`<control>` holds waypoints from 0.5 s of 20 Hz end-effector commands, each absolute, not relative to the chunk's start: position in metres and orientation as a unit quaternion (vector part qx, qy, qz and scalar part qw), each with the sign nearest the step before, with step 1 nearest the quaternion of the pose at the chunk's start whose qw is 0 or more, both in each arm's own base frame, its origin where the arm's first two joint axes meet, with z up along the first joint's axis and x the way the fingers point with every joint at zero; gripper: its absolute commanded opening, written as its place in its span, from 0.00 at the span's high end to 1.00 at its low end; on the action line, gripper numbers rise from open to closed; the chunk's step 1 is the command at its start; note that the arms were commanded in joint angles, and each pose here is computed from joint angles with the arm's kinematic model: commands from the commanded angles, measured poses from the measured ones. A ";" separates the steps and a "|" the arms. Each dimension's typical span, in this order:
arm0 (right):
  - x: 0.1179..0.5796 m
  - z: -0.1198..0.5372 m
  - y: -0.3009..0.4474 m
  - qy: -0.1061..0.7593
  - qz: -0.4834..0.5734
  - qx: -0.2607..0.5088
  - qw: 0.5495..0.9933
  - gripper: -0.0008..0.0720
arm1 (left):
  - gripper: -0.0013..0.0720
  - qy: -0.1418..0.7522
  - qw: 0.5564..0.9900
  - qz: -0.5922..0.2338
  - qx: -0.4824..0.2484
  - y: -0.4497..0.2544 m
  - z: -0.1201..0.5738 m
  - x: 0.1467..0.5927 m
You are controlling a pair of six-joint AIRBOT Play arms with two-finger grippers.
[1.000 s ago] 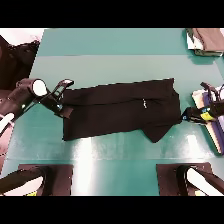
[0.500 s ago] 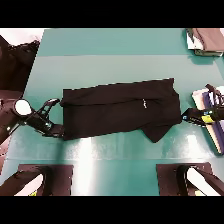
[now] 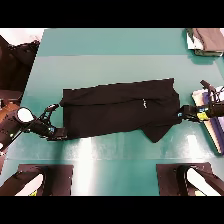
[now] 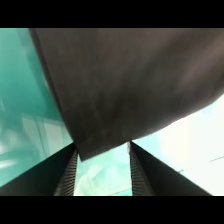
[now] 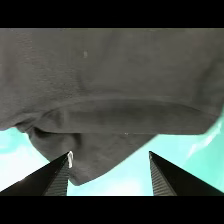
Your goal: Fold the shirts.
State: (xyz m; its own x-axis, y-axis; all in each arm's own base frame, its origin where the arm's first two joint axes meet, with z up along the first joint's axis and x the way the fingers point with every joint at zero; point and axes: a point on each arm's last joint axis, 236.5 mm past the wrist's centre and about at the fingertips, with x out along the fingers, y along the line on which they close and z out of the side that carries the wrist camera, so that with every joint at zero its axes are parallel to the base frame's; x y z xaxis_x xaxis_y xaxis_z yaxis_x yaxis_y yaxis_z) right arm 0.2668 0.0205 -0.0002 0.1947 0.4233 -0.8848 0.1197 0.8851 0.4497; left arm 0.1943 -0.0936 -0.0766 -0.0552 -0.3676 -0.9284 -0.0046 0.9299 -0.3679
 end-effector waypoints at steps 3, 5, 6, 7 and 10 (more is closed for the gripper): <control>0.264 0.000 0.026 0.632 0.111 0.213 0.736 0.23 | 0.51 0.696 0.691 -0.134 -0.140 -0.096 -0.077 0.205; 0.255 -0.002 0.028 0.645 0.115 0.211 0.725 0.23 | 0.94 0.695 0.693 -0.135 -0.139 -0.096 -0.077 0.206; 0.248 -0.006 0.026 0.654 0.107 0.210 0.719 0.23 | 0.95 0.694 0.694 -0.135 -0.138 -0.096 -0.077 0.207; 0.240 -0.012 0.025 0.662 0.096 0.211 0.713 0.23 | 0.95 0.693 0.695 -0.136 -0.138 -0.096 -0.076 0.208; 0.210 -0.033 0.036 0.684 0.077 0.239 0.685 0.23 | 0.95 0.687 0.700 -0.142 -0.132 -0.096 -0.073 0.212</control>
